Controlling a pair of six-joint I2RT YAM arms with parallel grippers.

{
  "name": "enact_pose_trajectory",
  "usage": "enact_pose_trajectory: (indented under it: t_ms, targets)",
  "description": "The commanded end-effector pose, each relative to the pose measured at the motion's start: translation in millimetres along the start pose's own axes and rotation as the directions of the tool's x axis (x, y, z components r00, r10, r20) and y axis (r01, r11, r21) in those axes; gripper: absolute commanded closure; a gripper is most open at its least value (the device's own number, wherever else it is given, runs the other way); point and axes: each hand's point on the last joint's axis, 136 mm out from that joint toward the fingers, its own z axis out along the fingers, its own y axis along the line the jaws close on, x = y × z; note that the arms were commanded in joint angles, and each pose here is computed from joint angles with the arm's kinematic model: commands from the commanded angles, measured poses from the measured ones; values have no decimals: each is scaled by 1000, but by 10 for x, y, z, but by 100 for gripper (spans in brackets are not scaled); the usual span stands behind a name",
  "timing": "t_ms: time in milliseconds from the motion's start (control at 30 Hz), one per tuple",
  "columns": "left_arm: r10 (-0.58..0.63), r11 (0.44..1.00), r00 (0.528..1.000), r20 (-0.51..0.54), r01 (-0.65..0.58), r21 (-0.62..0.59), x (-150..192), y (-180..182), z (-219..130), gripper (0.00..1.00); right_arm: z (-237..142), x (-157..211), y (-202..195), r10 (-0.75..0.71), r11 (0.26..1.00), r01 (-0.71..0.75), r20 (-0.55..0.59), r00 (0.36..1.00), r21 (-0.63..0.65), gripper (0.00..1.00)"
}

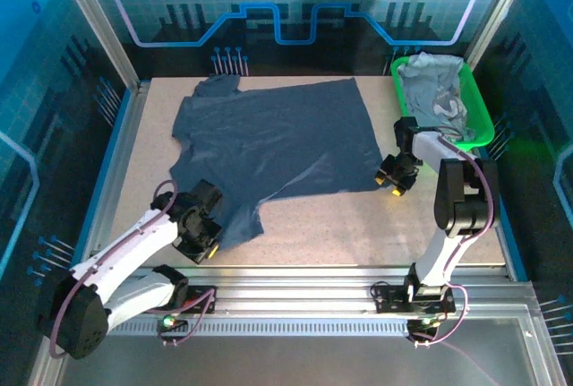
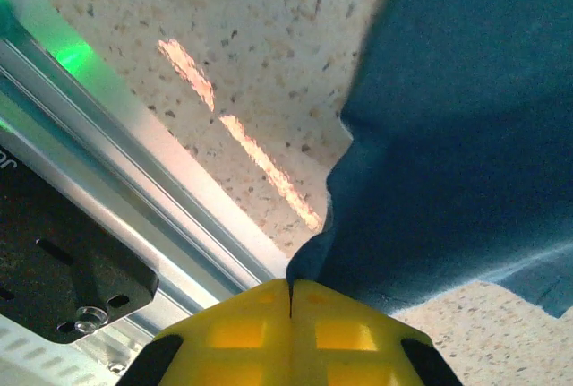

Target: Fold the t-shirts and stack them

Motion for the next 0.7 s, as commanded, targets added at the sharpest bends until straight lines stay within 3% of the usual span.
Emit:
enact_pose_trajectory:
  t_ms: [0,233,433,533,667]
  targets:
    - [-44,999,999,-6,44,-23,81,44,21,100,26,38,-56,9,1000,-9,-10,1000,19,52]
    - [-26,998,997,67,29,-47,-8,124,-49,100,51,0,-56,3,1000,-3,-4,1000,19,53]
    - [-10,999,998,67,13,-52,-12,85,-30,100,157,10,-118,25,999,-24,-18,1000,43,60]
    - [-2,998,997,75,6,-58,-23,72,-44,100,228,-38,-99,26,999,-25,-20,999,37,68]
    - [5,997,995,96,2,-74,-56,90,-81,100,267,-68,-86,27,999,-26,-23,999,45,87]
